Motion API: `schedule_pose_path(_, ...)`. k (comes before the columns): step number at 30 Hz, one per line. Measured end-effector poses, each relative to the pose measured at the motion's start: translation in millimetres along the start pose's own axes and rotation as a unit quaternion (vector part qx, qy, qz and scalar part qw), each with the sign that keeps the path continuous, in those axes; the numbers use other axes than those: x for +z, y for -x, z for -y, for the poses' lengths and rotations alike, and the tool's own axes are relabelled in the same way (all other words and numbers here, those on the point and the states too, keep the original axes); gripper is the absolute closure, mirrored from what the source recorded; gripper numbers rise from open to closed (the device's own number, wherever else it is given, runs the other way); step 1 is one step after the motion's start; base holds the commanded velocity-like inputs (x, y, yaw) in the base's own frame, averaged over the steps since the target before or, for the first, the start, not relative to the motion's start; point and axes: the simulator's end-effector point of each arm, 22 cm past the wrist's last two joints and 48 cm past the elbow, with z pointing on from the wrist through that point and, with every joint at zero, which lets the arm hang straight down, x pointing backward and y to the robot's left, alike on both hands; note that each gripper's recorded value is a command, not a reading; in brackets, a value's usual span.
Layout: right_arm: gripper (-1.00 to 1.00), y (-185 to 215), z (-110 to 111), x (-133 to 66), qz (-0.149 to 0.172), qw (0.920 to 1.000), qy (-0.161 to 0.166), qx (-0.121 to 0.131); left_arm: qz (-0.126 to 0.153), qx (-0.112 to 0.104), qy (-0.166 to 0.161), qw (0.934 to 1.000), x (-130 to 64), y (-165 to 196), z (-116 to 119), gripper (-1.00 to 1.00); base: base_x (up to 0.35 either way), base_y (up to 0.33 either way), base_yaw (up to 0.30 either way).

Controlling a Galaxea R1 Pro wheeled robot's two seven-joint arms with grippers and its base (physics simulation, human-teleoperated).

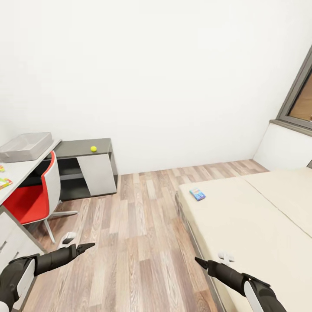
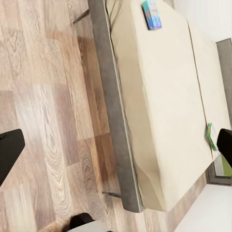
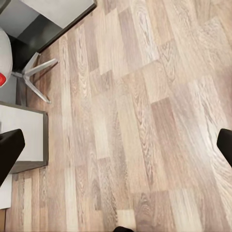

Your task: Put all the toys in the child's room - the three board games (two on the bed and one on the table), the two jigsaw puzzles on the table, and the tennis ball on the table - inside the toy box on the table in the child's room.

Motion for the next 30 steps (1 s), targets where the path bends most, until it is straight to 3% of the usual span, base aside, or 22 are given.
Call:
schedule_pose_path(17, -1.0, -5, -10, 7.1, 0.0, 1.0, 0.004, 0.006, 0.0, 0.0, 0.0, 1.0, 0.9, -1, 1, -1.0, -0.005, -0.001, 0.01)
schedule_pose_path(30, -1.0, -6, -6, 8.1, 0.0, 0.9999, -0.009, 0.008, 0.0, 0.0, 0.0, 1.0, 0.9, -1, 0, -1.0, -0.103, -0.08, 0.001)
